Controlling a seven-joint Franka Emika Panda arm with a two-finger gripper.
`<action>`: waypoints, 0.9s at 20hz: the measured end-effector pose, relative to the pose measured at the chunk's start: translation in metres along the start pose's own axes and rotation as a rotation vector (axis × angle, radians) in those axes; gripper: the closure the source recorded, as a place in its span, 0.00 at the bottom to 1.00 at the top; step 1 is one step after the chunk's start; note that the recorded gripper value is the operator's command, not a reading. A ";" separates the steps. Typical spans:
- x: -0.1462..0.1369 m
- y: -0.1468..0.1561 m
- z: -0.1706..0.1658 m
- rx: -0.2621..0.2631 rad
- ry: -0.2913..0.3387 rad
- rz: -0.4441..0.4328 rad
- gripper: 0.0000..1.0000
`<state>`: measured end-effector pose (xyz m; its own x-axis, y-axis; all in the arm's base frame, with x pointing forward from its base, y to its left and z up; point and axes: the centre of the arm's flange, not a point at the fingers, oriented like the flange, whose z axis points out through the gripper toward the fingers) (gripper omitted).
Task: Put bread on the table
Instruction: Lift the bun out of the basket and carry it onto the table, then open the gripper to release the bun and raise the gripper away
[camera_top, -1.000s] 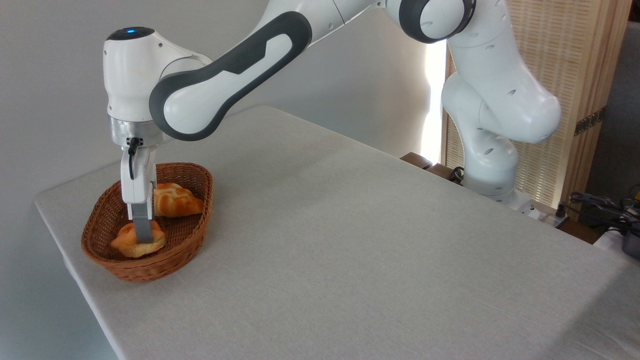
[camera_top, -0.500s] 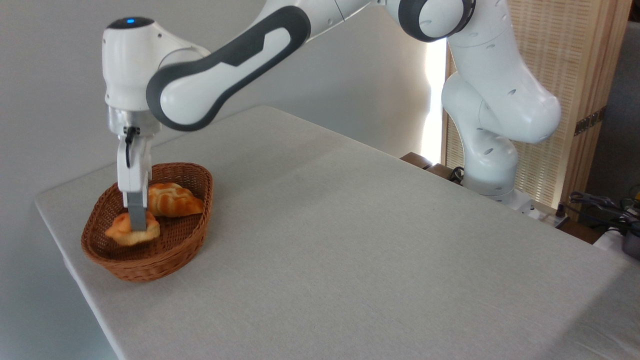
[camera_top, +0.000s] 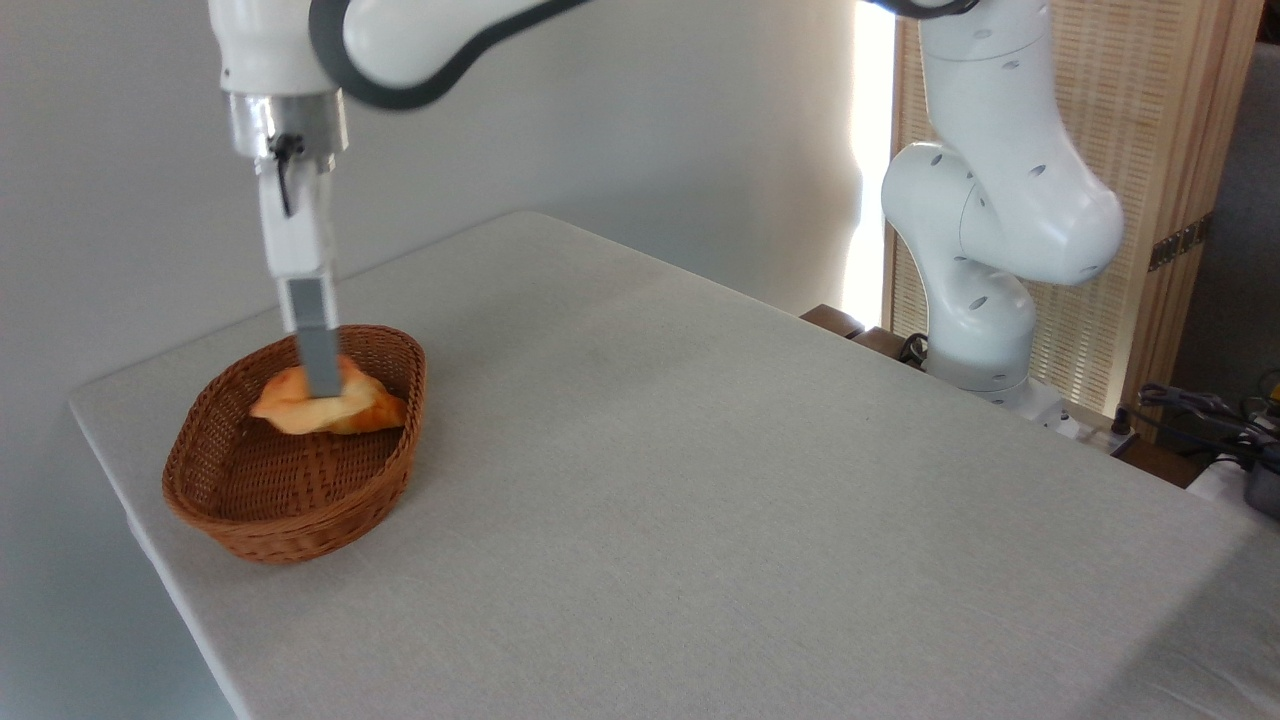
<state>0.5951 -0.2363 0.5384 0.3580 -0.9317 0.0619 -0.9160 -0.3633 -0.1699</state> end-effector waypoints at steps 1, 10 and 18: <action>-0.012 0.000 -0.005 -0.020 -0.041 0.006 0.45; -0.089 0.010 0.037 -0.135 -0.207 0.073 0.00; -0.096 0.029 0.046 -0.156 -0.236 0.084 0.00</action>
<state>0.5427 -0.1570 0.4820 0.2956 -0.9383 -0.1794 -0.9543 -0.2986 -0.0109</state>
